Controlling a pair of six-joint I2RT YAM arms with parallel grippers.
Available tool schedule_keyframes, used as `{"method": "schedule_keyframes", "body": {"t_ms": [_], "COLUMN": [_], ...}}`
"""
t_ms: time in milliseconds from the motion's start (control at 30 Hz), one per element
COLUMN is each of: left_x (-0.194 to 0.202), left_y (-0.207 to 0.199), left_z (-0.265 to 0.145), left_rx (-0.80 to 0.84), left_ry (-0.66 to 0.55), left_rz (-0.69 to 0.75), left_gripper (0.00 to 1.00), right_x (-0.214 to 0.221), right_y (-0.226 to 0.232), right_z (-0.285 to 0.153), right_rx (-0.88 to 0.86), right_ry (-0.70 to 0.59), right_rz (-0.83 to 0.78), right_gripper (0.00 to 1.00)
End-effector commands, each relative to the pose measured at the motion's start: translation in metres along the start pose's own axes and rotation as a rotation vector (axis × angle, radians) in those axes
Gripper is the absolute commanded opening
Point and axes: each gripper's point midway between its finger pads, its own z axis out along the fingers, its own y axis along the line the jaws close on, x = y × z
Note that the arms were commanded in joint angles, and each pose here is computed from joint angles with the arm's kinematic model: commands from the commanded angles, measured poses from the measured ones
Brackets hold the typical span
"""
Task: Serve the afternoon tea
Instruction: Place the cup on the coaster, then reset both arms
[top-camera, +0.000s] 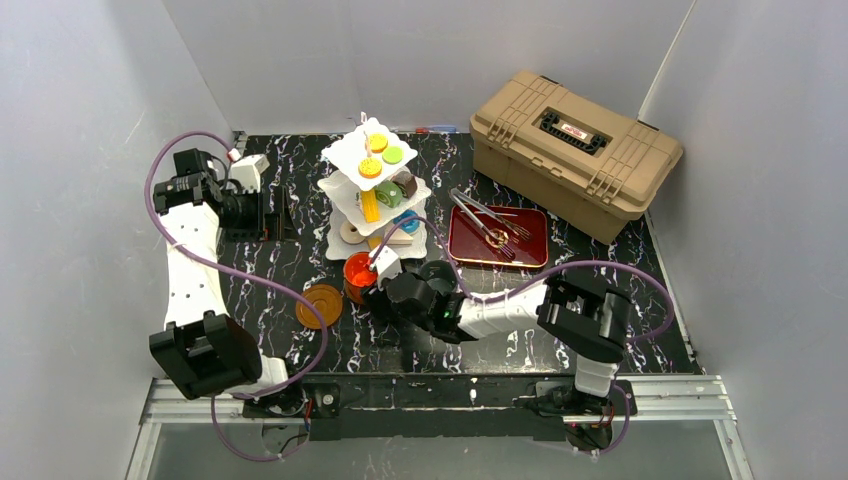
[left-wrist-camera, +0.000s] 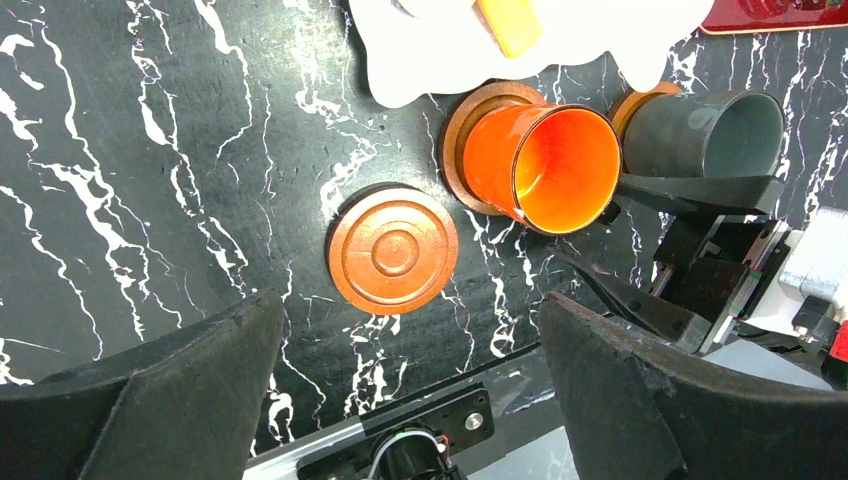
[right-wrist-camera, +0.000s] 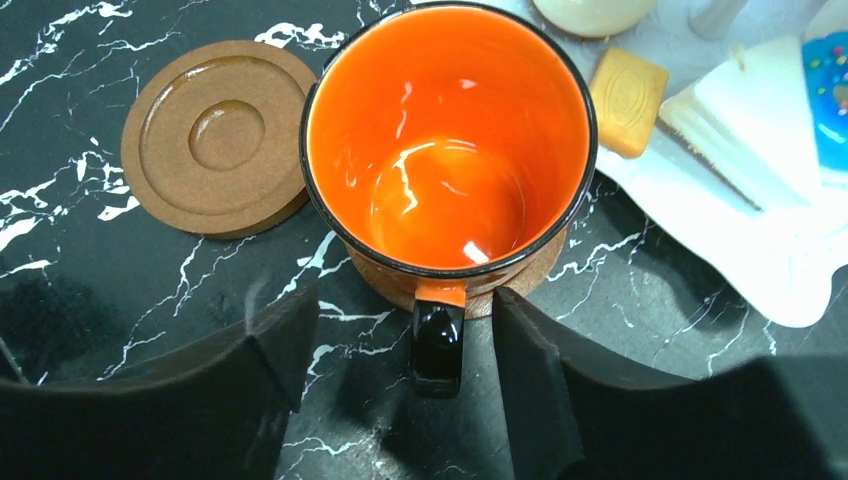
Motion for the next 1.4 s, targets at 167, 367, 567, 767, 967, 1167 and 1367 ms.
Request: {"method": "schedule_keyframes", "body": {"t_ms": [167,367,567,767,967,1167,1367], "left_x": [0.006,0.006,0.01,0.0,0.004,0.001,-0.013], "left_y": [-0.011,-0.003,0.014,0.019,0.014,0.032,0.049], "left_z": [0.003,0.03,0.064,0.096,0.123,0.149,0.159], "left_rx": [0.047,0.05,0.05,0.052,0.047,0.01,-0.048], "left_ry": [-0.037,-0.155,-0.222,-0.538,-0.593,-0.64,-0.696], "left_rz": [-0.022,0.018,0.065,0.139,0.157,0.1,0.096], "left_gripper": [0.98,0.98,0.98,0.98,0.98,0.98,0.98], "right_x": [-0.05,-0.078,-0.102,-0.071,0.001,0.032,0.064], "right_y": [-0.011,-0.03,-0.063,-0.207,-0.337,-0.378,-0.41], "right_z": [-0.024,-0.072,-0.124,-0.186,-0.286,-0.309,-0.282], "right_rx": [0.072,0.111,0.175,0.6,1.19,1.35,1.379], "right_ry": [-0.131,-0.158,-0.168,-0.145,-0.226,-0.344,-0.23], "right_rz": [0.029,0.048,0.063,0.181,0.184,0.229,0.226], "right_gripper": [0.98,0.98,0.98,0.98,0.98,0.98,0.98]}}
